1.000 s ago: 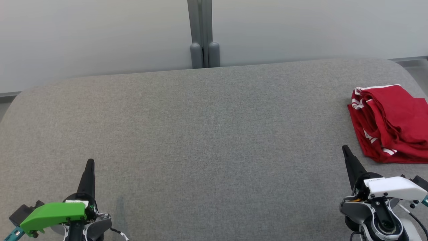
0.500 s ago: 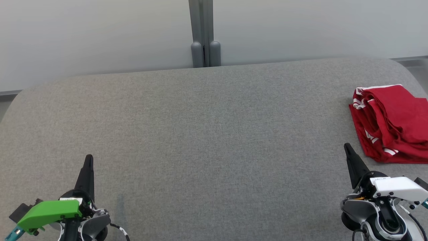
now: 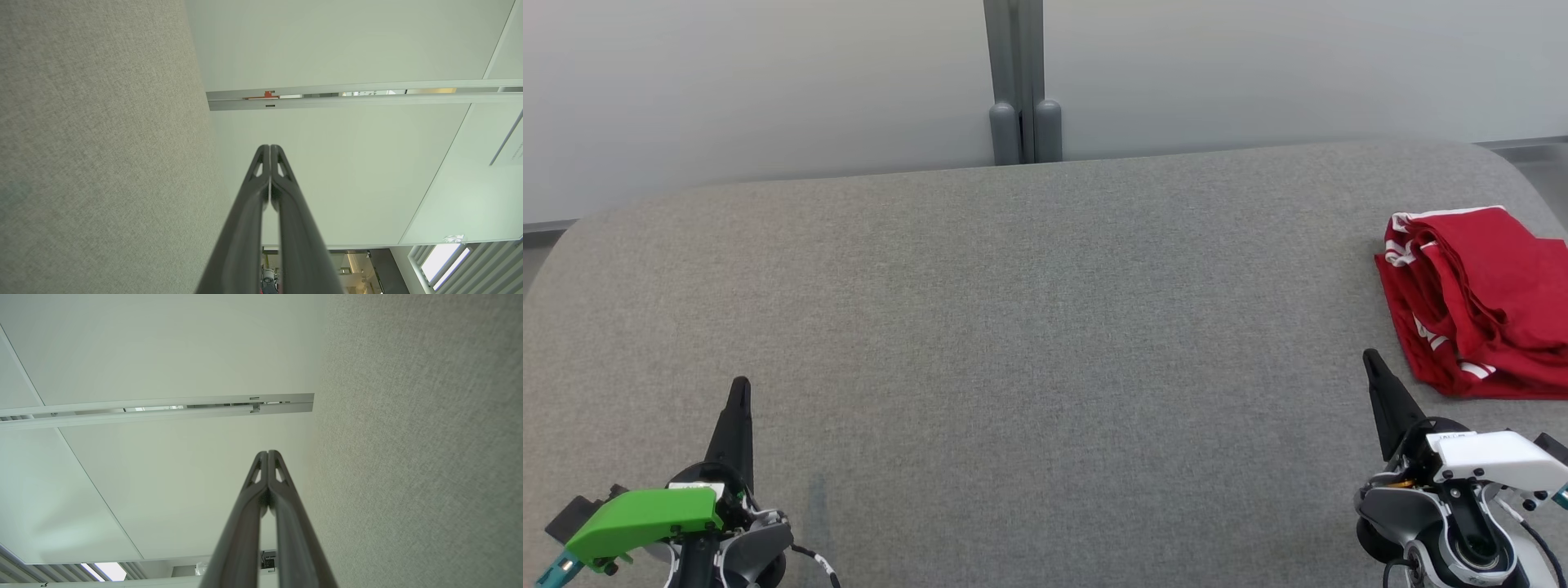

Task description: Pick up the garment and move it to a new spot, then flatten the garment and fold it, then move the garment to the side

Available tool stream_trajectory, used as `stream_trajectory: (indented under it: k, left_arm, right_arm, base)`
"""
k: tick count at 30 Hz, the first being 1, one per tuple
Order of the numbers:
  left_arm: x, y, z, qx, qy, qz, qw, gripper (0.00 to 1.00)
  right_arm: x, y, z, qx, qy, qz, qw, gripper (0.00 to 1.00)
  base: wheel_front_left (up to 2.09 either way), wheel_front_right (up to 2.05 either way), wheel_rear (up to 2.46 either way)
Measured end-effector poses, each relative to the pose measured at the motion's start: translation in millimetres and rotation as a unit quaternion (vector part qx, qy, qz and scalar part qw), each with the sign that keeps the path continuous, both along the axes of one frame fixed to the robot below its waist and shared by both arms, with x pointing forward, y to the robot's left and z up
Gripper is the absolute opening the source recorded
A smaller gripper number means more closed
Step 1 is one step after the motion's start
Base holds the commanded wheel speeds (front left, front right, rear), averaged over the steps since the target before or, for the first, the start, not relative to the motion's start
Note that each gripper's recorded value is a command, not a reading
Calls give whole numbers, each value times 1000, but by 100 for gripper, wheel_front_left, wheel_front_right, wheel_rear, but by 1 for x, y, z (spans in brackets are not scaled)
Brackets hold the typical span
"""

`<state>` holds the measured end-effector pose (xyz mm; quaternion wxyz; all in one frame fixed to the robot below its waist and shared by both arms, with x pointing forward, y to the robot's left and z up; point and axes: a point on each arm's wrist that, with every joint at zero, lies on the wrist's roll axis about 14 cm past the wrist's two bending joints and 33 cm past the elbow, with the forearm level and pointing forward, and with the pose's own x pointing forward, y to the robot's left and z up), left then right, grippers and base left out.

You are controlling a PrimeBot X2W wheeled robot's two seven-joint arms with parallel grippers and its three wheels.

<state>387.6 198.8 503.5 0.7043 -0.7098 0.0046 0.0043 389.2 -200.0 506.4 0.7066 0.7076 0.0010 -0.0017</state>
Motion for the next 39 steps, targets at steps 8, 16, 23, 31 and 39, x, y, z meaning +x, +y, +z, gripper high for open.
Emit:
stream_trajectory:
  k: [8, 16, 23, 31, 39]
  left_arm:
    - [0, 0, 0, 0, 0, 0, 1000, 0]
    - [0, 0, 0, 0, 0, 0, 1000, 0]
    - [0, 0, 0, 0, 0, 0, 1000, 0]
    - [0, 0, 0, 0, 0, 0, 1000, 0]
    - [0, 0, 0, 0, 0, 0, 1000, 0]
  right_arm:
    - [0, 0, 0, 0, 0, 0, 1000, 0]
    - [0, 0, 0, 0, 0, 0, 1000, 0]
    - [0, 0, 0, 0, 0, 0, 1000, 0]
    - [0, 0, 0, 0, 0, 0, 1000, 0]
    - [0, 0, 0, 0, 0, 0, 1000, 0]
  base:
    - [0, 0, 0]
    - [0, 0, 0]
    - [0, 0, 0]
    - [0, 0, 0]
    - [0, 0, 0]
